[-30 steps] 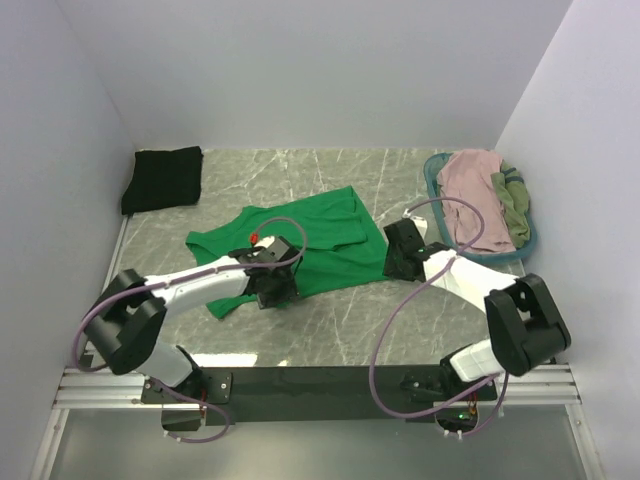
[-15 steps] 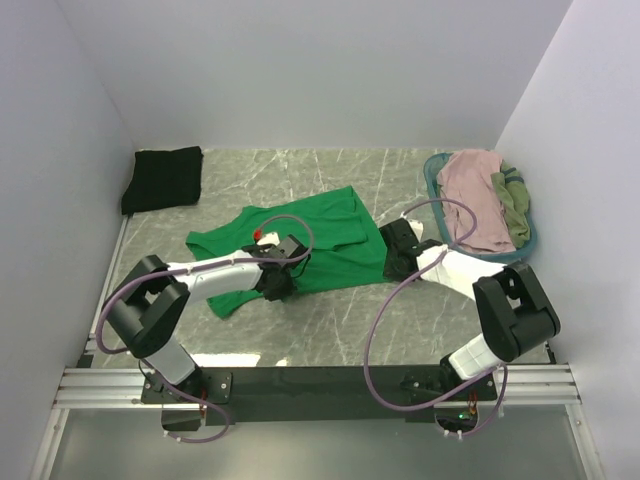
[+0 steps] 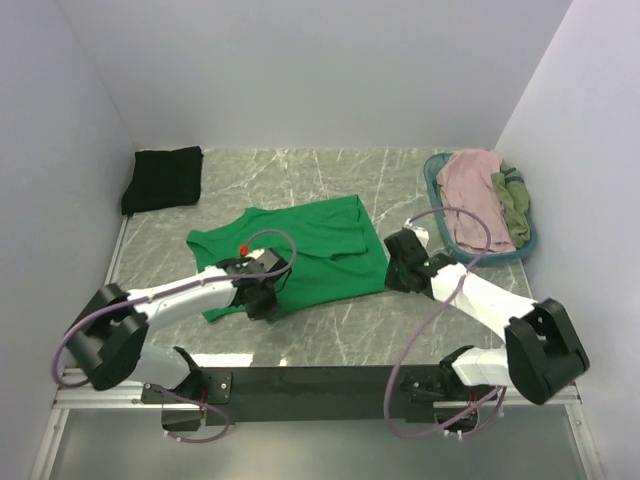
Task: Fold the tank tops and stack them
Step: Flatten the tank top out
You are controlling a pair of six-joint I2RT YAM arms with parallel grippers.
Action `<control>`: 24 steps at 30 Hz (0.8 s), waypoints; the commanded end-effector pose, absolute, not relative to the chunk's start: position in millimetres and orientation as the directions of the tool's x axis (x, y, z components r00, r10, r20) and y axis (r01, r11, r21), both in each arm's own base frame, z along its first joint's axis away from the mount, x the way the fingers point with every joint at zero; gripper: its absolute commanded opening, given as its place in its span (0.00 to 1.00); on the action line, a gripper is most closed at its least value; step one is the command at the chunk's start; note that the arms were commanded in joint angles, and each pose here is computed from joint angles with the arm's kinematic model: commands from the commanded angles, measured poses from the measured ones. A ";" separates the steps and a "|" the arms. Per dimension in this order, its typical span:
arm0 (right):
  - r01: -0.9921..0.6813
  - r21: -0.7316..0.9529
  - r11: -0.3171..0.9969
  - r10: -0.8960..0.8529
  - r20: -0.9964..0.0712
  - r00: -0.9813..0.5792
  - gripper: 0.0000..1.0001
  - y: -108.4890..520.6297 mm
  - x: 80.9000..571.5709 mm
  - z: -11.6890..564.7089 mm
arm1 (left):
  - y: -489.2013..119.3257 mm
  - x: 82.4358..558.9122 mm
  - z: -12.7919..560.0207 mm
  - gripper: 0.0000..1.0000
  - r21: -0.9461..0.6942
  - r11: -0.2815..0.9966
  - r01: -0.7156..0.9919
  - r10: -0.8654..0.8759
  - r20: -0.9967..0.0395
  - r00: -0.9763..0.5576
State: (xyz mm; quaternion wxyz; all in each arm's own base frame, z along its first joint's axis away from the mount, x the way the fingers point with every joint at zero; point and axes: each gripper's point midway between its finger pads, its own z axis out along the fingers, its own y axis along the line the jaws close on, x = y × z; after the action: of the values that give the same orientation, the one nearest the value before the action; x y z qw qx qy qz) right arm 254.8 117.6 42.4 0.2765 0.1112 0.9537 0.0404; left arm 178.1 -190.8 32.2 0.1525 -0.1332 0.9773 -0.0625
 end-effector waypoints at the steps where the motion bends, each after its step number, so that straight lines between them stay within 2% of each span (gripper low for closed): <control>1: 0.190 0.172 0.967 0.251 -0.489 -0.835 0.00 123.9 227.3 41.3 | -175.5 132.2 26.6 0.01 -0.146 0.968 -0.204 -0.225 -0.146 -0.963; 5: 0.143 0.219 0.965 0.229 -0.443 -0.867 0.01 144.1 193.2 30.3 | -169.7 108.1 18.0 0.01 -0.164 0.967 -0.194 -0.207 -0.068 -0.976; 6: 0.152 0.237 0.960 0.244 -0.434 -0.867 0.08 146.7 189.8 29.0 | -169.7 105.7 17.7 0.01 -0.168 0.968 -0.186 -0.198 -0.061 -0.978; 7: 0.150 0.257 0.955 0.253 -0.437 -0.863 0.24 148.6 188.2 31.3 | -170.0 104.8 18.5 0.03 -0.171 0.969 -0.178 -0.190 -0.056 -0.980; 8: 0.154 0.265 0.952 0.262 -0.441 -0.858 0.33 147.9 187.3 32.4 | -171.4 104.2 20.6 0.14 -0.177 0.972 -0.153 -0.165 -0.054 -0.985; 10: 0.160 0.291 0.943 0.289 -0.481 -0.828 0.50 146.2 192.8 47.2 | -179.1 110.0 32.8 0.30 -0.209 0.972 -0.110 -0.128 -0.071 -0.989; 11: 0.158 0.292 0.943 0.292 -0.503 -0.813 0.56 145.2 197.6 55.6 | -182.0 114.3 39.3 0.43 -0.219 0.971 -0.099 -0.120 -0.086 -0.989; 12: 0.158 0.293 0.943 0.301 -0.548 -0.780 0.59 144.0 211.1 76.2 | -184.4 115.6 46.6 0.48 -0.230 0.970 -0.085 -0.108 -0.091 -0.990; 14: 0.130 0.336 0.933 0.319 -0.605 -0.729 0.59 153.4 234.2 114.2 | -198.5 134.9 77.1 0.55 -0.283 0.958 -0.036 -0.087 -0.171 -0.981; 17: 0.084 0.360 0.929 0.317 -0.659 -0.682 0.58 163.7 276.7 151.7 | -223.0 160.7 123.4 0.57 -0.365 0.931 0.025 -0.079 -0.266 -0.961; 21: 0.015 0.382 0.924 0.285 -0.661 -0.694 0.49 174.3 341.2 162.6 | -261.8 197.4 154.7 0.56 -0.457 0.886 0.082 -0.099 -0.359 -0.928; 22: 0.005 0.387 0.922 0.260 -0.610 -0.749 0.48 182.8 351.6 141.5 | -283.0 213.3 161.6 0.55 -0.518 0.850 0.102 -0.128 -0.390 -0.912; 23: 0.000 0.409 0.913 0.276 -0.618 -0.736 0.47 181.6 373.4 153.2 | -294.6 218.2 164.0 0.54 -0.554 0.825 0.111 -0.139 -0.389 -0.911; 24: 0.003 0.401 0.916 0.256 -0.580 -0.773 0.45 184.3 384.4 132.3 | -308.4 224.9 168.3 0.54 -0.597 0.793 0.123 -0.158 -0.397 -0.904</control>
State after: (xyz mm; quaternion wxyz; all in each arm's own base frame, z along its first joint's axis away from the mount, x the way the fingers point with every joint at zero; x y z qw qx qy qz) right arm 349.5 173.7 152.9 0.3579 0.1123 0.9115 0.1687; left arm 205.2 -270.2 159.4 0.1980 -0.0248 0.9450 -0.2592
